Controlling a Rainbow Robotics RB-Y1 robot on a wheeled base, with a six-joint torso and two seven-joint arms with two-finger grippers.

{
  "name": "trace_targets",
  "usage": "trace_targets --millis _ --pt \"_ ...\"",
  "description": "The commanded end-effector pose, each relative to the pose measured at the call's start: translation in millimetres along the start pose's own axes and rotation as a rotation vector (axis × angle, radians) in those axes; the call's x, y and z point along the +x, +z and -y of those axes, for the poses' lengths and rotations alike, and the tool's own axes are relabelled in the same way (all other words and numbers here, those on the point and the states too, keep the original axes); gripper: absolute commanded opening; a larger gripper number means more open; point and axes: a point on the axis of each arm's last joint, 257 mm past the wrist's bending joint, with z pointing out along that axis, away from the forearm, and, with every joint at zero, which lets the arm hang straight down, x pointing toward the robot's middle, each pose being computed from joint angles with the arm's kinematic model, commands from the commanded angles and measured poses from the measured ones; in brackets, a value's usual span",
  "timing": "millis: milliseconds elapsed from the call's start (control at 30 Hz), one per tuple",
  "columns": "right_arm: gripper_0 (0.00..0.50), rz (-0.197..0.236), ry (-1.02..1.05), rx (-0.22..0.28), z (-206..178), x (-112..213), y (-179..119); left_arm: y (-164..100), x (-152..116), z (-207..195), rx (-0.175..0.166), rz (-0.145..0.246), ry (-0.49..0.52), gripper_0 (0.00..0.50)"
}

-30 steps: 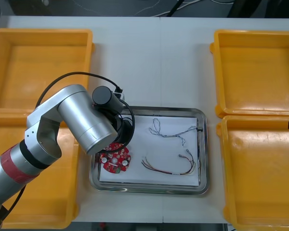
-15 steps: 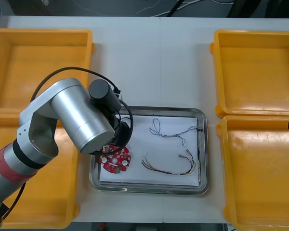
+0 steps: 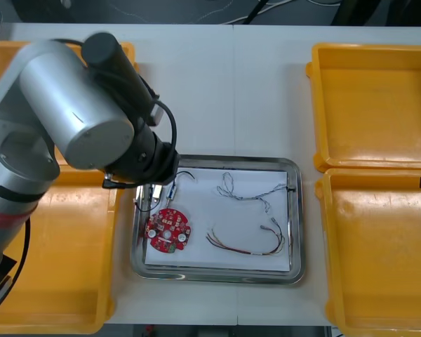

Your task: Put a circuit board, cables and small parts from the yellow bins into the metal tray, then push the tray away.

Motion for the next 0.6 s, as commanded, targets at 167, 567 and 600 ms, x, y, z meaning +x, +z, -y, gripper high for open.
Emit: trace_targets --millis 167,567,600 --pt "0.5 0.034 0.021 0.038 12 -7 -14 -72 -54 -9 0.093 0.118 -0.054 0.5" --pt "0.5 0.034 0.021 0.038 12 -7 -14 -88 -30 -104 -0.022 0.042 -0.113 0.5" --pt "0.5 0.034 0.021 0.038 12 -7 -14 -89 -28 -109 -0.028 0.039 -0.118 0.5"
